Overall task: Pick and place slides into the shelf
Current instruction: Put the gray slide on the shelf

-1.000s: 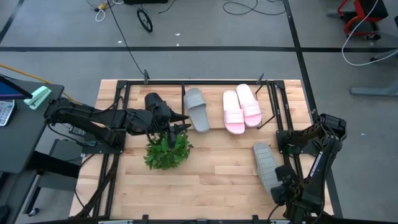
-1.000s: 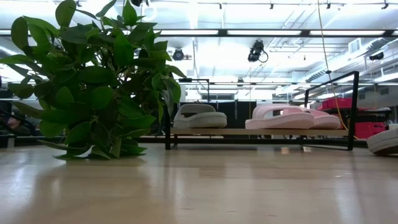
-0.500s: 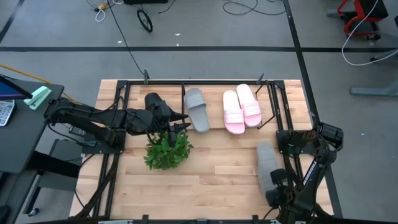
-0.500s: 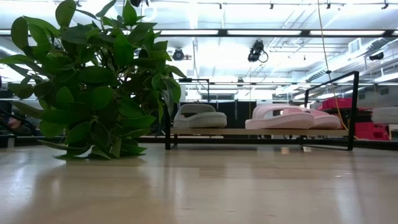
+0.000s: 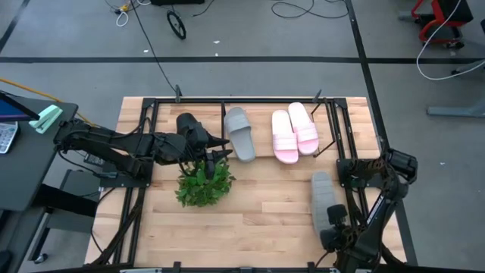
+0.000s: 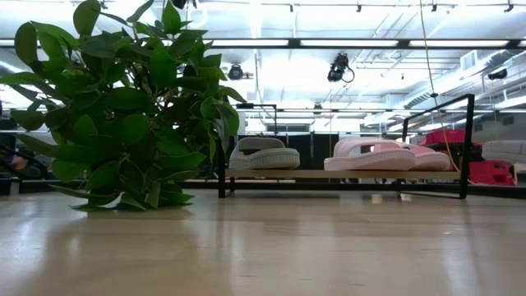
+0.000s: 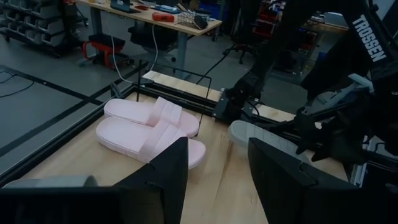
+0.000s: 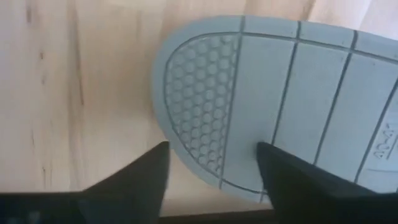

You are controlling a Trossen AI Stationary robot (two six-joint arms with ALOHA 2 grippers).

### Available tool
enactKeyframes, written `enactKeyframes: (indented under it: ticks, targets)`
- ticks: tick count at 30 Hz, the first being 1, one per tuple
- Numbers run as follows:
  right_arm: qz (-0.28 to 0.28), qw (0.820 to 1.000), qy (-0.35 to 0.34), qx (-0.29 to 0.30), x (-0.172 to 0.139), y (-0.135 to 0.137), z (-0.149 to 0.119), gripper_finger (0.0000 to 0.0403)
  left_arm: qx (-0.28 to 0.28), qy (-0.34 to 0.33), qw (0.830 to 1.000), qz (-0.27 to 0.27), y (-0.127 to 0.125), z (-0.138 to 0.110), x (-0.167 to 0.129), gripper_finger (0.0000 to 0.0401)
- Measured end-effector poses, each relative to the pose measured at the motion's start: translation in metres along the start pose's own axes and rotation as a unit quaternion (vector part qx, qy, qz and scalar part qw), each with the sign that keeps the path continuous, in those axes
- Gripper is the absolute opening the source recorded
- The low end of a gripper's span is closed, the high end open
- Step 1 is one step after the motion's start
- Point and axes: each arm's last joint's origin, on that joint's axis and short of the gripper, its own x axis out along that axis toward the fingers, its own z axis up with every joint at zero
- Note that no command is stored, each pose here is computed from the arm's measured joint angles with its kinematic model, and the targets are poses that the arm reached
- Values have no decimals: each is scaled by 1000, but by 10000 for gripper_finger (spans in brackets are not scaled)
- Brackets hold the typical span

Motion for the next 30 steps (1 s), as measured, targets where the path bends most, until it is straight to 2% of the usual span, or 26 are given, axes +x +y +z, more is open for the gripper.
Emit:
enactKeyframes:
  ticks: [2, 6, 8, 12, 18, 21, 26, 30]
  targets:
    - [6, 1000, 12, 24, 0, -2, 3, 194, 0, 0, 1000, 0, 0, 0, 0, 172]
    - [21, 998, 24, 58, 1, -8, 13, 48, 0, 0, 1000, 0, 0, 0, 0, 172]
    - [43, 997, 14, 64, 1, -9, 21, 17, 0, 0, 1000, 0, 0, 0, 0, 172]
    - [67, 994, 0, 90, -7, -16, 35, 5, 7, 0, 1000, 0, 0, 0, 0, 172]
    - [59, 989, -54, 125, -47, -30, 54, 3, 8, 0, 1000, 0, 0, 0, 0, 172]
    - [77, 983, -67, 154, -64, -39, 57, 15, 8, 1, 1000, -1, 0, 0, 0, 172]
    - [115, 955, -77, 262, -84, -54, 56, 44, 17, 1, 1000, -1, 0, 0, 0, 172]
    - [135, 936, -79, 314, -91, -63, 57, 73, 26, 1, 1000, -1, 0, 0, 0, 172]
